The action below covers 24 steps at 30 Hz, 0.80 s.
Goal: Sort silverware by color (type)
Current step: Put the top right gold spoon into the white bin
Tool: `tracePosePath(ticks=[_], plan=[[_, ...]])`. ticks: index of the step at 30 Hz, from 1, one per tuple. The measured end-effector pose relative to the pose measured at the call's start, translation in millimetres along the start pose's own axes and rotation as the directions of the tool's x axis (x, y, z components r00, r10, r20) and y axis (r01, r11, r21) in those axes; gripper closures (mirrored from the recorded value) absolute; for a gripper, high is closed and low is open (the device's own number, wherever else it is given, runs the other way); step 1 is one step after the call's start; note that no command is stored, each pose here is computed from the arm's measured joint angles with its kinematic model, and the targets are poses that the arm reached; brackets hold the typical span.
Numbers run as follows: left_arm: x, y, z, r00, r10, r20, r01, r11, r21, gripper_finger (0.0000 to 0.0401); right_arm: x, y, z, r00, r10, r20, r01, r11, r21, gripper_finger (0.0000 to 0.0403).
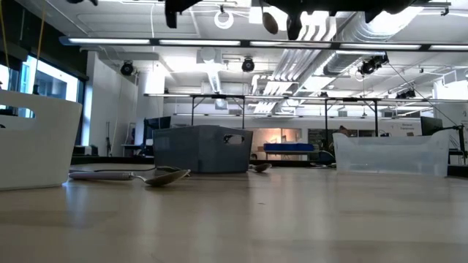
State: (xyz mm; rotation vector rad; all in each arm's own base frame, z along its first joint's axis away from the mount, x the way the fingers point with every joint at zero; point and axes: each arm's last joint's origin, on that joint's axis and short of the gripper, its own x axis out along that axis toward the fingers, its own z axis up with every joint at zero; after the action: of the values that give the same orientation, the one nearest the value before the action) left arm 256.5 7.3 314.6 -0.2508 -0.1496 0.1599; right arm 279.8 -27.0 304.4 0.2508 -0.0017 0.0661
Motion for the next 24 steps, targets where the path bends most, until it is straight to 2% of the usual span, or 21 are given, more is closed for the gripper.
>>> tracePosePath(ticks=[7,18,24], plan=[[27,-3,-3,1.0,0.0,-0.03,0.003,0.996,0.091,0.0222,7,-2,-4,1.0,0.003,0.016,-0.004,1.0,0.013,0.0403],[55,-3,-10,1.0,0.006,-0.015,-0.005,0.996,0.093,0.0222,7,-3,-6,1.0,-0.001,0.001,0.001,1.0,0.008,0.0403],[57,-2,-11,1.0,0.013,-0.012,-0.011,0.994,0.104,0.0226,7,-3,-6,1.0,-0.001,0.001,0.001,1.0,0.009,0.0403]])
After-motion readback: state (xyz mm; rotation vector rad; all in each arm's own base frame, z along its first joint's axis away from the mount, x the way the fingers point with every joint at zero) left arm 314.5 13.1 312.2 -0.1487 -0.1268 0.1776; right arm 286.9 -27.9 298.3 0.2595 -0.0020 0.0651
